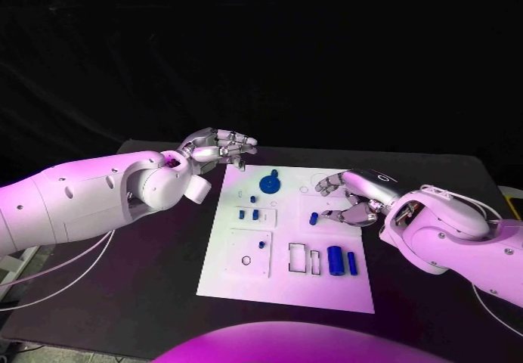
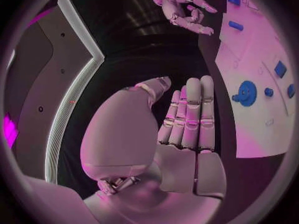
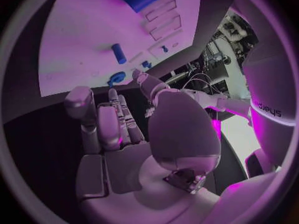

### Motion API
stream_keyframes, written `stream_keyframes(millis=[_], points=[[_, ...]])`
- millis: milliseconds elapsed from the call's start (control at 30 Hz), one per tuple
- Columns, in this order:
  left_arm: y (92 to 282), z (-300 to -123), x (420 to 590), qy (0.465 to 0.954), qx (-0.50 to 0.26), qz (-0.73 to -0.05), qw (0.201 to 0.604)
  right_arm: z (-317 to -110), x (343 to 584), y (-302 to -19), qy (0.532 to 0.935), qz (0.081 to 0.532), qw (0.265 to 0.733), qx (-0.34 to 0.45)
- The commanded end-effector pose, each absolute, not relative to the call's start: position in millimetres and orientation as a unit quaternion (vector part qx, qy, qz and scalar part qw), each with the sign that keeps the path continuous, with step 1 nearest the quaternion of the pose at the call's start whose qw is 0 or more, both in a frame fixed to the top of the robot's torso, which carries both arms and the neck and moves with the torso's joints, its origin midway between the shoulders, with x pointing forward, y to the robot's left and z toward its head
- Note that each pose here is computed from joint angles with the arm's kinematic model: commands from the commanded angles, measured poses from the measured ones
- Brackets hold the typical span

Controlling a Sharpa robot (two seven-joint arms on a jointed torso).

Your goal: Assemble the parts on the task board

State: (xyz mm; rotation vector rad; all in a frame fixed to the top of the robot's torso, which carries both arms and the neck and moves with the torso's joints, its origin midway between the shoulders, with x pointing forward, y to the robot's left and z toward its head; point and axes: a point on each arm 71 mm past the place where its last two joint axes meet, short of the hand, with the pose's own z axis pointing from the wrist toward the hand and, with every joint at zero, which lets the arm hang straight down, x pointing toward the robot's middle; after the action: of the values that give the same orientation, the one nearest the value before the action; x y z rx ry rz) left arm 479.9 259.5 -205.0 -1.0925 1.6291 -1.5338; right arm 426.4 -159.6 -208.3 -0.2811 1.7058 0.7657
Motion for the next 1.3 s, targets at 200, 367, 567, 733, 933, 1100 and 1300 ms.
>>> stream_keyframes(millis=[200,367,567,733,933,1100,1300], points=[[256.5,-204.1,479.4,0.619,-0.412,-0.592,0.31,-218,431,-157,0.763,0.29,0.55,-0.176],[256.6,-204.2,479.5,0.619,-0.413,-0.592,0.31,-224,433,-151,0.769,0.285,0.541,-0.188],[256.4,-204.1,479.2,0.62,-0.412,-0.592,0.309,-233,434,-140,0.77,0.284,0.536,-0.195],[256.6,-204.2,479.2,0.62,-0.412,-0.592,0.309,-238,435,-135,0.772,0.283,0.535,-0.197],[257.2,-204.1,479.0,0.62,-0.413,-0.591,0.309,-242,435,-131,0.774,0.278,0.532,-0.202],[257.7,-204.1,478.8,0.62,-0.413,-0.591,0.309,-245,435,-129,0.775,0.274,0.531,-0.206],[258.2,-204.1,478.7,0.62,-0.413,-0.59,0.309,-247,435,-128,0.776,0.271,0.531,-0.208]])
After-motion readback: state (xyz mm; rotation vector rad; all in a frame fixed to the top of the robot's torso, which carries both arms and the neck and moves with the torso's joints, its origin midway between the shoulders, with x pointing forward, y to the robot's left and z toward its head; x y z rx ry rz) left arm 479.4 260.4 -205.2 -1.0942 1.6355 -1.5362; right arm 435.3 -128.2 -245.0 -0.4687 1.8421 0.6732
